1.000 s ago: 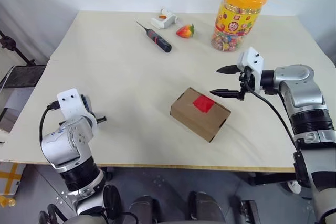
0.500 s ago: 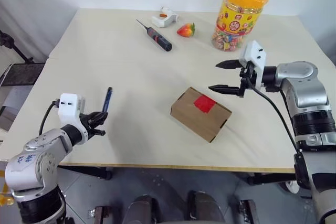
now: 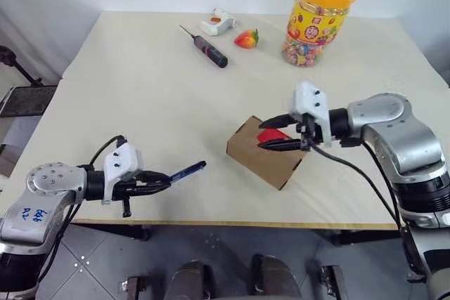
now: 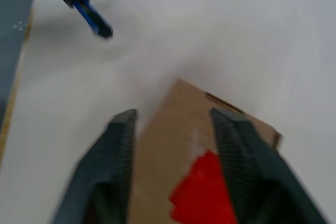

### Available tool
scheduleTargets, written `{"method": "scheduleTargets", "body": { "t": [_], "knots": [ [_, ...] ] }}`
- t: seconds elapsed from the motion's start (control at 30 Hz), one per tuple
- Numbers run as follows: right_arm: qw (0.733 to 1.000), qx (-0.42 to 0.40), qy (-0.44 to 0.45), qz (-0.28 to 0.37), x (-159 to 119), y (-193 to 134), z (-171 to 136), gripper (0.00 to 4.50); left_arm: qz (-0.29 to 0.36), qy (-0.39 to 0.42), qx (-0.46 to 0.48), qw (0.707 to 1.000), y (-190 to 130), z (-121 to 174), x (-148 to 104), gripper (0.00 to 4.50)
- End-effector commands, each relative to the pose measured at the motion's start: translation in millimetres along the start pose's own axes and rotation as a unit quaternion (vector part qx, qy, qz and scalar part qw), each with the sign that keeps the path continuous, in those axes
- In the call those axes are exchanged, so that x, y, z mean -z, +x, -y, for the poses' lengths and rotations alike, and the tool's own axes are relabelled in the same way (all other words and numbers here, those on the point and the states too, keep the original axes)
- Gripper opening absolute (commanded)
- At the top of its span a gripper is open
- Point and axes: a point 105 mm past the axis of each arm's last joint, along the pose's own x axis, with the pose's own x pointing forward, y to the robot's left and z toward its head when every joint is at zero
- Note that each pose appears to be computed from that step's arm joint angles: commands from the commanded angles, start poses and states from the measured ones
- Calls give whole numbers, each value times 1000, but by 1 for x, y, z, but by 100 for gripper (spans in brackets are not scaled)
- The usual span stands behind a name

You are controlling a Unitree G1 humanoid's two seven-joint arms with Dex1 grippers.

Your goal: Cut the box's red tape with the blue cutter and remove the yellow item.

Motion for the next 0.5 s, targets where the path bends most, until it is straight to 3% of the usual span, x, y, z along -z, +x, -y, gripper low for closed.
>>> {"method": "scheduleTargets", "body": {
  "t": [0.03,0.1,0.13,0.27,0.5],
  "knots": [
    [999,-14,-28,9,-18,13,-15,87,-20,37,32,999,0,3,1,70],
    [999,-18,-30,12,-21,19,-19,12,-28,42,42,998,0,4,4,70],
    [999,-21,-33,11,-21,27,-22,5,-40,47,48,997,2,4,6,70],
    [995,-27,-99,-19,-7,69,-36,5,-103,75,68,990,7,2,20,70],
    [987,-80,-126,-51,16,93,-60,5,-115,72,67,988,16,-1,23,70]
  ]
}}
